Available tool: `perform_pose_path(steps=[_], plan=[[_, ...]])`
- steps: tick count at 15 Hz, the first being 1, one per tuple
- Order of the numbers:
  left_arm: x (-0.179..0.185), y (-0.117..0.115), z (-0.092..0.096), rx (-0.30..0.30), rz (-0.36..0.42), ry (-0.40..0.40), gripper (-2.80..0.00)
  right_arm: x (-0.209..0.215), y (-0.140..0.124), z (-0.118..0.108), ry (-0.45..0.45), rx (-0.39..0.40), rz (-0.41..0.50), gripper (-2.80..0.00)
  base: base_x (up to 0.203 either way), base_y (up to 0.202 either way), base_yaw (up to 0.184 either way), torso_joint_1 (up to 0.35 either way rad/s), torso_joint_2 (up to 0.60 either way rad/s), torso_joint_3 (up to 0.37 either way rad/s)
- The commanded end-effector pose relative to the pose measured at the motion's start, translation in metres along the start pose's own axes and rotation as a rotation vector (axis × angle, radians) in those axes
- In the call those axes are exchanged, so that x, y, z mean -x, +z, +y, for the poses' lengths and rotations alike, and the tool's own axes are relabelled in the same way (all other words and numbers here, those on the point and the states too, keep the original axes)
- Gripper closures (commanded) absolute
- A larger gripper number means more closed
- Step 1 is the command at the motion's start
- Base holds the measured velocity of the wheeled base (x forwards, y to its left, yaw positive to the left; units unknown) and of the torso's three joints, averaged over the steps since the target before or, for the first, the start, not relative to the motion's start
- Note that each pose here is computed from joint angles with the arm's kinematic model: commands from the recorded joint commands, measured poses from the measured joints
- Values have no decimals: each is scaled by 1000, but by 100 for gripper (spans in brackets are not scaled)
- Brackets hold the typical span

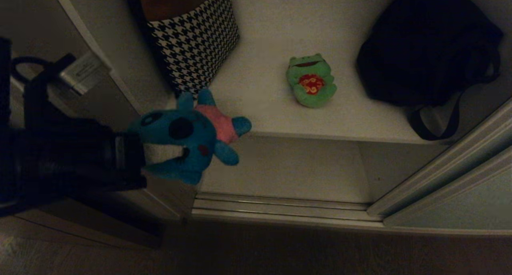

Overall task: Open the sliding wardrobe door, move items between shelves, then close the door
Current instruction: Place the blue doll on the lower shelf

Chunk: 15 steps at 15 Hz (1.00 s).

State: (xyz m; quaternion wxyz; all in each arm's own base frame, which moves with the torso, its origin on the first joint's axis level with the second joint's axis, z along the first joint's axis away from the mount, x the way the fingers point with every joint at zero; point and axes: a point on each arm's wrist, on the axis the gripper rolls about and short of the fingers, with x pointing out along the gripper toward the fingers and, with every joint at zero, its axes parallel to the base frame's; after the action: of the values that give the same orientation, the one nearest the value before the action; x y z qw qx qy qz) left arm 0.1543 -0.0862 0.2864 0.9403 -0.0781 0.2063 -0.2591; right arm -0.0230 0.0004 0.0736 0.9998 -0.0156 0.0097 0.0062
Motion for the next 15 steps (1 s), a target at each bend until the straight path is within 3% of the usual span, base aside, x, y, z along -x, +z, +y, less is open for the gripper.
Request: perform_pose_path(steps=[1, 4, 8, 13, 15], plan=[[19, -31, 5, 11, 43, 3, 0, 0, 0, 0, 1, 1, -1, 0, 0, 0, 0, 0, 0, 0], [7, -55, 12, 25, 144, 26, 0, 0, 0, 0, 0, 1, -1, 0, 0, 0, 0, 0, 0, 0], [-35, -82, 21, 49, 327, 36, 0, 0, 0, 0, 0, 1, -1, 0, 0, 0, 0, 0, 0, 0], [-83, -95, 23, 68, 385, 26, 0, 0, 0, 0, 2, 1, -1, 0, 0, 0, 0, 0, 0, 0], [-97, -104, 18, 113, 423, 23, 0, 0, 0, 0, 0, 1, -1, 0, 0, 0, 0, 0, 0, 0]])
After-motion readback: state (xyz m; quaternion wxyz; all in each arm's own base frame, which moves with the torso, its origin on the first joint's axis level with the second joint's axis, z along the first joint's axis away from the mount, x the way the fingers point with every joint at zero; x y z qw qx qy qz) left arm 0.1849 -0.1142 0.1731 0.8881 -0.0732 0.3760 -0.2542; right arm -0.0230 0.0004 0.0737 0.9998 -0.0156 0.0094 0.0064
